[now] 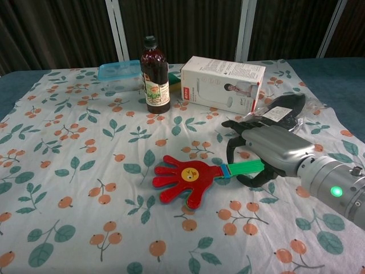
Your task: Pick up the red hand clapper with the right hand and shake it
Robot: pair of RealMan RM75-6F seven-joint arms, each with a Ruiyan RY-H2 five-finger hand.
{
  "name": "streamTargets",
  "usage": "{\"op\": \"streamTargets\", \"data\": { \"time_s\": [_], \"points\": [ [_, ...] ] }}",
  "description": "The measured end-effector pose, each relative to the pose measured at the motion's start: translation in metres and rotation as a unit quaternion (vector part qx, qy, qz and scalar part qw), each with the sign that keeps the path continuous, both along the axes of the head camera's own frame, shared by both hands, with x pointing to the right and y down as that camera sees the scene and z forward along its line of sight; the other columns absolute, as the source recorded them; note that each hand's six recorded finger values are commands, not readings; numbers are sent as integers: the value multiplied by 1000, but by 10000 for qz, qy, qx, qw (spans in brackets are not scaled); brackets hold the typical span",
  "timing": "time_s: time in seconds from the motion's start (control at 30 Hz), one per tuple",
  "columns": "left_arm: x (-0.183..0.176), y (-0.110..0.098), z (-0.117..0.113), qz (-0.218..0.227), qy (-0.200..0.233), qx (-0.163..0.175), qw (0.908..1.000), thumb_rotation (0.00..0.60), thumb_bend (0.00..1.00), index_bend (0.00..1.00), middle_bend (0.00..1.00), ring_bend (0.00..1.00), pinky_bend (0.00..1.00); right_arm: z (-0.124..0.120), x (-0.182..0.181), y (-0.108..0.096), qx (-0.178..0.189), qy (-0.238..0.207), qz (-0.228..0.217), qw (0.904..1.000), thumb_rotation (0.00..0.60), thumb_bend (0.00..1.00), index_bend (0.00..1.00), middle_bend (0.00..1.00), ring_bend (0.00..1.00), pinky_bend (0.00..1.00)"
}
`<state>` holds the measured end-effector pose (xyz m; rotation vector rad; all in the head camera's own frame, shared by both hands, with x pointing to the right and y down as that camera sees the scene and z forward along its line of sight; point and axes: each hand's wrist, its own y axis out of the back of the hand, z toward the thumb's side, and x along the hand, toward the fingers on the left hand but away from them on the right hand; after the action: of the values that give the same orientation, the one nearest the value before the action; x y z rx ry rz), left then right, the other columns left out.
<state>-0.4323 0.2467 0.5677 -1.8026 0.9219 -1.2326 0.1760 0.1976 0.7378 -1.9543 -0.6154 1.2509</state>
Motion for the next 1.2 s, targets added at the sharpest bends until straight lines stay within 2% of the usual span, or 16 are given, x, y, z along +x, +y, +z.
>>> {"op": "streamTargets", "data": {
  "time_s": [0.13, 0.3, 0.4, 0.5, 0.6, 0.7, 0.8, 0.9, 1.03, 1.13, 1.2],
  "points": [
    [1, 0, 0, 14, 0, -14, 10000, 600, 325, 0, 0, 0, 96, 0, -1, -1, 14, -10, 4, 10000, 600, 406, 609, 24, 0, 0],
    [0, 0, 0, -5, 0, 6, 10000, 600, 326, 0, 0, 0, 96, -2, -2, -2, 75, -69, 47, 9999, 600, 439, 724, 176, 2, 0],
    [0, 0, -1, -5, 3, 10, 10000, 600, 327, 0, 0, 0, 97, -4, -4, -2, 143, -156, 51, 9998, 600, 464, 782, 282, 58, 15],
    [0, 0, -1, -6, 5, 19, 10000, 600, 326, 0, 0, 0, 96, -10, -6, -3, 261, -306, 58, 9992, 600, 479, 827, 379, 188, 130],
    [-1, 0, -1, -14, 7, 26, 10000, 600, 322, 0, 0, 0, 97, -18, -9, -4, 402, -523, 77, 9978, 600, 495, 872, 497, 380, 370],
    [-1, 0, -1, -14, 12, 29, 10000, 600, 324, 0, 0, 0, 97, -26, -12, -3, 514, -769, 94, 9957, 600, 496, 896, 569, 570, 604],
    [0, 0, -2, -5, 18, 34, 10000, 600, 324, 0, 0, 0, 97, -32, -14, 0, 486, -990, 122, 9938, 600, 496, 933, 630, 705, 764],
    [0, 1, -2, -1, 15, 39, 10000, 600, 324, 0, 0, 0, 97, -36, -15, 3, 403, -1232, 214, 9913, 600, 496, 942, 675, 778, 845],
    [0, 1, -3, -2, 16, 55, 10000, 600, 324, 0, 0, 0, 97, -41, -16, 5, 192, -1688, 480, 9843, 600, 497, 941, 718, 830, 890],
    [-1, 1, -3, -7, 8, 51, 10000, 600, 325, 0, 0, 0, 97, -49, -15, 5, 34, -2192, 770, 9726, 600, 497, 932, 749, 859, 917],
    [-1, 1, -3, -9, -4, 50, 10000, 600, 324, 0, 0, 0, 97, -57, -14, 5, -43, -2638, 995, 9594, 600, 497, 925, 754, 865, 922]
  ]
}}
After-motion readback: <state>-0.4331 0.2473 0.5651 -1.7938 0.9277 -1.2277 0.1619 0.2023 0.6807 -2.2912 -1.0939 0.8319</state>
